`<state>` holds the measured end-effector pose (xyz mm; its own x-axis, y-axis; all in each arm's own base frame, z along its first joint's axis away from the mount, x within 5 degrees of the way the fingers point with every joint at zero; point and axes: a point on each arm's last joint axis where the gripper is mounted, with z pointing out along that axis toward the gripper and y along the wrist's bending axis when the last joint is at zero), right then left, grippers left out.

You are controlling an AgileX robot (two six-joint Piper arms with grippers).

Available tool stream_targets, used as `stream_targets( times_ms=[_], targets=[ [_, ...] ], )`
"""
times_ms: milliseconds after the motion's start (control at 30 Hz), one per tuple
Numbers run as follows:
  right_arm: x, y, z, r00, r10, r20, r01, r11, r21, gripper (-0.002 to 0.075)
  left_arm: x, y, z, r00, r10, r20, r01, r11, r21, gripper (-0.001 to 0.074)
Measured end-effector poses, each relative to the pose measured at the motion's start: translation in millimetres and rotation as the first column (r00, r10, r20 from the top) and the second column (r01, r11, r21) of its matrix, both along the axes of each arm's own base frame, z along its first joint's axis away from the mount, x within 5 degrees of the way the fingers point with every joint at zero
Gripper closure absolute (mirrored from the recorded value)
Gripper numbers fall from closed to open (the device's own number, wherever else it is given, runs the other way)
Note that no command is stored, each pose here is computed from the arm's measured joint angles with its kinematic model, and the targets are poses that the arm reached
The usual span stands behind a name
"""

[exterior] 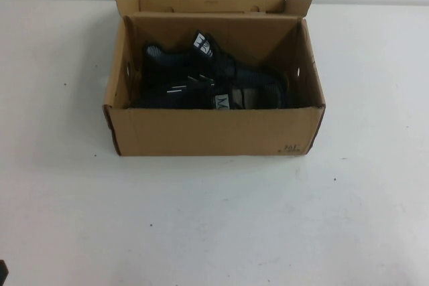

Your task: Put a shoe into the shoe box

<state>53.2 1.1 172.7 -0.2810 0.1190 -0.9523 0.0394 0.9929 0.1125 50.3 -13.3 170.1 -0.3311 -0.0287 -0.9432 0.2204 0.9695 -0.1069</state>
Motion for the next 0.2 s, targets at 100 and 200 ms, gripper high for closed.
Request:
stream_targets(
  times_ms=[100,200],
  targets=[
    [0.0,0.0,0.0,1.000,0.000,0.000,0.000,1.000,0.000,0.0743,0.0,0.0,0.0,1.000,0.000,0.000,0.000,1.000,0.000,0.0736],
    [0.0,0.0,0.0,1.000,0.000,0.000,0.000,1.000,0.000,0.0743,0.0,0.0,0.0,1.000,-0.001,0.000,0.001,1.000,0.002,0.0736]
  ],
)
